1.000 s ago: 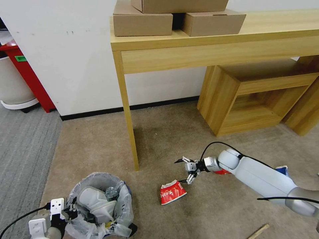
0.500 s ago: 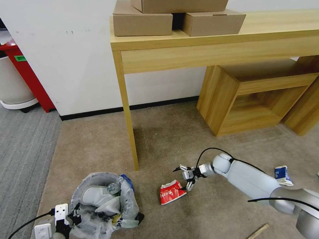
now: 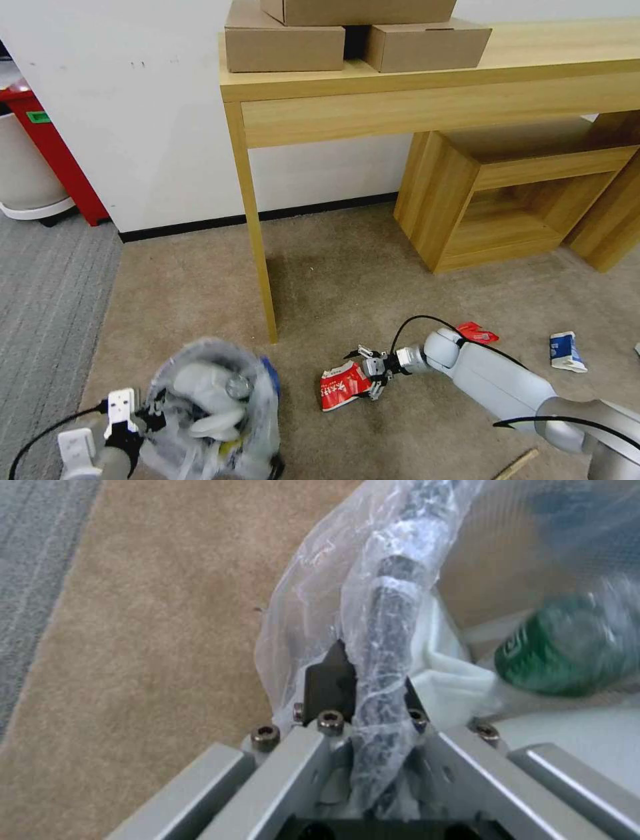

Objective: Pick up the trash bin and place the garbage on the floor into it.

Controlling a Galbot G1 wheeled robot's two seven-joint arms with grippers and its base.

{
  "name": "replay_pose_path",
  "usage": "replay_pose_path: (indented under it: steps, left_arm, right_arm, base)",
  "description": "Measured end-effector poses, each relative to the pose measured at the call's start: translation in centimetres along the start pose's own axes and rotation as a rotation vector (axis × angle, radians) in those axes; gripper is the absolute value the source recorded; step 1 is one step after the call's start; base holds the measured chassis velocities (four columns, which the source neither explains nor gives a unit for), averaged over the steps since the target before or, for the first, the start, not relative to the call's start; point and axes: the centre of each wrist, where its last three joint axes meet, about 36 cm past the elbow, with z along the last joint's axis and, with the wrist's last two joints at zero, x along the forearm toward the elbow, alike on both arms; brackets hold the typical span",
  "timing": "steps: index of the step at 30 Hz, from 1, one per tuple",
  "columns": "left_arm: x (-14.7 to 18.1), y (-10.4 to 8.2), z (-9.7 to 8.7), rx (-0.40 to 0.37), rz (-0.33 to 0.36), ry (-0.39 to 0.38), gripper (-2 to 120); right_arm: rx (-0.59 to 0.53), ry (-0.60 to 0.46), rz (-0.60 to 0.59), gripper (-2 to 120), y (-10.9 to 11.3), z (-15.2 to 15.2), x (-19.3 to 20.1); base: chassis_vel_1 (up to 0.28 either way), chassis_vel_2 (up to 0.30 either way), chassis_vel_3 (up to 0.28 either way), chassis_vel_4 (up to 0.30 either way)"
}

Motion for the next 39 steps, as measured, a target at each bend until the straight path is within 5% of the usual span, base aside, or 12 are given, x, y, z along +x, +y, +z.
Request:
replay_pose_path:
  steps: [29,39]
  left_arm:
    - [2.8,-1.2,0.0,-0.003,0.036,0.022,0]
    - [2.5,-1.0,0.7,-0.027,0.031,0.039,0]
  right_arm:
    - [-0.031,-0.034,0.026,100,-1.3,-1.0,-4.5]
    - [-0.058,-0.039,0.040,100,0.2,-0.1,-3.9]
  base:
    - [0.000,0.000,0.000,0.000]
    - [0.000,0.000,0.000,0.000]
